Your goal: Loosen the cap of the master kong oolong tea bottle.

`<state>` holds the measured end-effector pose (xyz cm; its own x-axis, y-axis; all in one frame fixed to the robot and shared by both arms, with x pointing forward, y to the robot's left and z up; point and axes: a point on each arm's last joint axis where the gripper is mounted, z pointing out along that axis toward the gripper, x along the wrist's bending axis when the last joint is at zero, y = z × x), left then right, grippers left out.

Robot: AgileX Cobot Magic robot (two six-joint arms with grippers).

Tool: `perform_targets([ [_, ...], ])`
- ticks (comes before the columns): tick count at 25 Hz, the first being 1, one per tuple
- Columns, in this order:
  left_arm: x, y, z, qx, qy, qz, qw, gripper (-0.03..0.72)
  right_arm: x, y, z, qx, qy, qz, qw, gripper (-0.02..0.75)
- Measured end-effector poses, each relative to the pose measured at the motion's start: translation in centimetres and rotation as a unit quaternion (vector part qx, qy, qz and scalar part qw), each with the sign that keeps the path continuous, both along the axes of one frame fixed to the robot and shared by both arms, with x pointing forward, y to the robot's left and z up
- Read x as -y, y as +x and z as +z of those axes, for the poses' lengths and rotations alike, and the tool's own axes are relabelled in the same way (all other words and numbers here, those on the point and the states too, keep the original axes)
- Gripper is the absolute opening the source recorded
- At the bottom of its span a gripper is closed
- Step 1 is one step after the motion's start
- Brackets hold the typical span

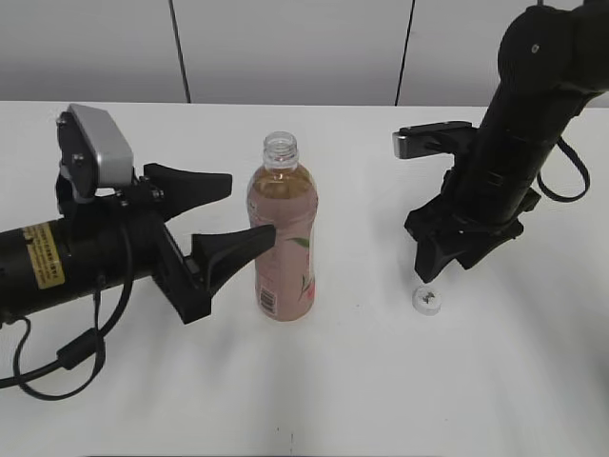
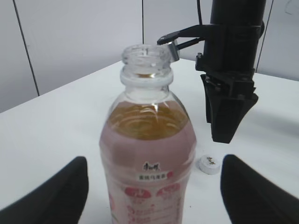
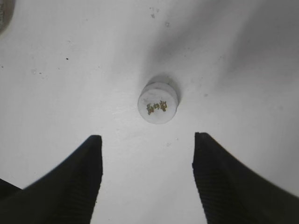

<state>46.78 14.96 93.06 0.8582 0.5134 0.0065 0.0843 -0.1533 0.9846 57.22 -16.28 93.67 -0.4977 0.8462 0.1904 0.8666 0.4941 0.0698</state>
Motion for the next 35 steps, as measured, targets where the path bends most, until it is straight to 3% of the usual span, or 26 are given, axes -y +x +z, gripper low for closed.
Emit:
perform_targets([
  [5,-1.8,-0.7,1.2,0.012,-0.011,0.034,0.999,0.531,0.1,-0.1,1.1,0.019,0.0,0.003,1.0,0.463],
  [9,-3.3,0.2,3.2,0.03,-0.053,0.121,0.991,0.512,0.1,0.0,1.3,0.028,0.002,0.002,1.0,0.463],
  [12,-5.3,1.3,3.7,0.006,-0.08,0.234,0.969,0.488,0.1,0.0,1.3,0.028,0.002,0.002,1.0,0.463],
  [15,-7.8,2.2,2.9,-0.041,-0.072,0.326,0.942,0.479,0.1,0.0,1.3,0.028,0.002,0.002,1.0,0.463],
  [19,-10.6,2.7,2.2,-0.073,-0.061,0.39,0.916,0.478,0.1,0.1,1.3,0.029,0.002,0.002,1.0,0.463],
  [22,-13.0,3.0,1.9,-0.111,-0.094,0.439,0.887,0.478,0.1,0.0,1.3,0.028,0.002,0.002,1.0,0.463],
  [26,-14.4,2.8,1.5,-0.158,-0.121,0.457,0.867,0.475,0.1,0.0,1.3,0.022,0.001,-0.003,1.0,0.463],
  [29,-14.3,2.4,1.7,-0.187,-0.118,0.452,0.864,0.449,0.2,-0.2,1.8,0.022,0.002,-0.009,1.0,0.463],
  [33,-13.9,1.6,4.0,-0.169,-0.071,0.429,0.885,0.435,0.4,-0.7,3.7,0.033,0.008,-0.019,0.999,0.463],
  [35,-14.2,1.0,5.6,-0.171,-0.064,0.446,0.876,0.435,0.5,-1.2,4.7,0.036,0.011,-0.024,0.999,0.463],
])
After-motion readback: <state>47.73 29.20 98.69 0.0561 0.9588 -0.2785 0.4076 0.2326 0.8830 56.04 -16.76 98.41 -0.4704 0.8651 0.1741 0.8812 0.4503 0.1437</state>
